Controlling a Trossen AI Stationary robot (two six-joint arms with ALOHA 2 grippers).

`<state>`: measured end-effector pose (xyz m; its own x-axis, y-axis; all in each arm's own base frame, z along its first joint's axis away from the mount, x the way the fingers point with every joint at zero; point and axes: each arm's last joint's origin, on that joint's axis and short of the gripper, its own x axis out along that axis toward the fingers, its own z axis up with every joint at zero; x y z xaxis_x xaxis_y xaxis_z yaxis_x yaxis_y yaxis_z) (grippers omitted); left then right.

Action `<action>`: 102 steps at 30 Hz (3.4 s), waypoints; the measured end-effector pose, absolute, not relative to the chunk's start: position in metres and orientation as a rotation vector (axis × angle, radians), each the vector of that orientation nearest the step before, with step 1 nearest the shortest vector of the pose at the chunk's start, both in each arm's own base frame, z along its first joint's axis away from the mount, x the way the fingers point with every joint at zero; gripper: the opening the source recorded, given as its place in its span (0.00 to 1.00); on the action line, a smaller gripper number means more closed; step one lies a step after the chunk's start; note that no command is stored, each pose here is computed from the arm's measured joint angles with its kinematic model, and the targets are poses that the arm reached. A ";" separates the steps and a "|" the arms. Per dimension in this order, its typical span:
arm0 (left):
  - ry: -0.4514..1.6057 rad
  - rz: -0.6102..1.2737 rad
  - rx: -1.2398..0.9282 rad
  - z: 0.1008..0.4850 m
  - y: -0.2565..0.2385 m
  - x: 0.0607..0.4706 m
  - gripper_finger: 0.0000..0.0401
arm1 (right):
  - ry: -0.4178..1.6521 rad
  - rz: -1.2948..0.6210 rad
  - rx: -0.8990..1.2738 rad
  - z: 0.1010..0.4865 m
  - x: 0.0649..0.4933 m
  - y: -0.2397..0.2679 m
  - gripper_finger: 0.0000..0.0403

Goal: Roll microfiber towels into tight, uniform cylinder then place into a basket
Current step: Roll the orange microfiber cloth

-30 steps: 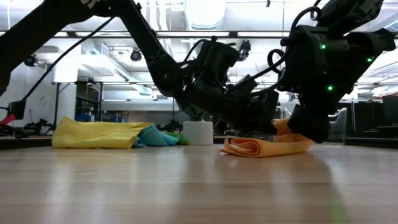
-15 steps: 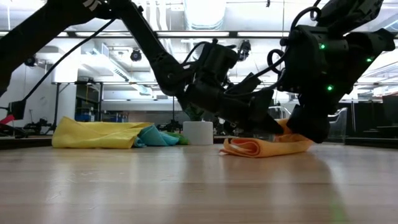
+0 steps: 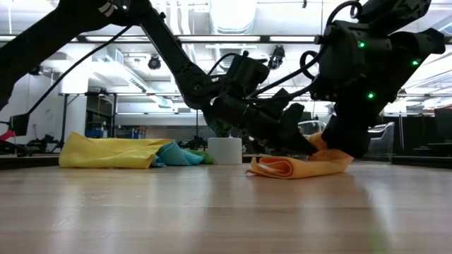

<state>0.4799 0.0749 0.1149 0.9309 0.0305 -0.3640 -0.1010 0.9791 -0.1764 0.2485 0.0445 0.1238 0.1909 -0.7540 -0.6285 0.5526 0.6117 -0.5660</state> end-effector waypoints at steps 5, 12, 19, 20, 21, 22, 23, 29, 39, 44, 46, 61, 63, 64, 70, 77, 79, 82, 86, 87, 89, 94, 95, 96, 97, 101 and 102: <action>0.393 0.048 -0.179 0.105 0.071 0.479 0.00 | 1.024 -0.929 -0.233 0.124 0.248 0.044 0.03; 0.357 -0.010 -0.153 0.101 0.069 0.482 0.00 | 1.024 -0.929 -0.232 0.124 0.248 0.044 0.03; 0.307 0.082 -0.084 0.102 0.072 0.485 0.00 | 1.022 -0.926 -0.224 0.123 0.249 0.044 0.03; 0.308 0.093 -0.073 0.103 0.073 0.485 0.00 | 1.021 -0.926 -0.223 0.123 0.249 0.045 0.03; 0.300 0.094 -0.065 0.106 0.073 0.485 0.00 | 1.022 -0.926 -0.223 0.123 0.249 0.045 0.03; 0.301 0.094 -0.052 0.108 0.073 0.484 0.00 | 1.022 -0.925 -0.223 0.123 0.249 0.045 0.03; 0.290 0.090 -0.034 0.111 0.071 0.484 0.00 | 1.022 -0.925 -0.222 0.123 0.249 0.045 0.03; 0.333 0.086 0.054 0.116 0.064 0.474 0.00 | 1.002 -0.906 -0.173 0.122 0.252 0.046 0.03; 0.242 0.108 0.097 0.126 0.046 0.390 0.00 | 0.953 -0.862 -0.106 0.123 0.262 0.049 0.03; 0.180 0.039 0.020 0.105 0.035 0.381 0.00 | 0.908 -0.848 -0.075 0.127 0.270 0.050 0.03; 0.197 0.031 0.018 0.096 0.033 0.391 0.00 | 0.891 -0.825 -0.074 0.129 0.274 0.051 0.03; 0.242 0.013 0.042 0.102 0.031 0.423 0.00 | 0.892 -0.800 -0.071 0.131 0.278 0.051 0.03; 0.262 0.013 0.041 0.098 0.032 0.426 0.00 | 0.888 -0.799 -0.067 0.131 0.278 0.051 0.03; 0.279 0.013 0.042 0.094 0.032 0.428 0.00 | 0.888 -0.796 -0.064 0.131 0.279 0.052 0.03; 0.287 0.035 0.048 0.086 0.039 0.441 0.00 | 0.904 -0.771 -0.035 0.130 0.279 0.052 0.03; 0.328 0.084 0.063 0.079 0.052 0.441 0.00 | 0.920 -0.716 -0.043 0.130 0.280 0.058 0.03; 0.331 0.086 0.065 0.079 0.053 0.441 0.00 | 0.916 -0.696 -0.031 0.130 0.281 0.059 0.03; 0.335 0.089 0.069 0.078 0.053 0.441 0.00 | 0.904 -0.685 -0.021 0.130 0.283 0.060 0.03; 0.336 0.098 0.065 0.079 0.053 0.441 0.00 | 0.904 -0.677 -0.011 0.130 0.283 0.060 0.03; 0.341 0.099 0.065 0.079 0.053 0.440 0.00 | 0.905 -0.673 -0.007 0.129 0.283 0.060 0.03; 0.356 0.108 0.072 0.083 0.053 0.439 0.00 | 0.900 -0.673 -0.002 0.129 0.283 0.060 0.03; 0.391 0.121 0.094 0.092 0.054 0.438 0.00 | 0.898 -0.670 0.003 0.128 0.282 0.060 0.03; 0.392 0.123 0.102 0.094 0.054 0.437 0.00 | 0.898 -0.670 0.003 0.128 0.282 0.060 0.03; 0.401 0.128 0.106 0.095 0.054 0.437 0.00 | 0.900 -0.669 0.004 0.128 0.282 0.060 0.03; 0.405 0.128 0.115 0.098 0.054 0.436 0.00 | 0.901 -0.667 0.005 0.127 0.282 0.061 0.03; 0.434 0.135 0.128 0.107 0.055 0.434 0.00 | 0.905 -0.657 0.010 0.127 0.281 0.061 0.03; 0.443 0.150 0.136 0.108 0.056 0.433 0.00 | 0.911 -0.650 0.015 0.127 0.281 0.062 0.03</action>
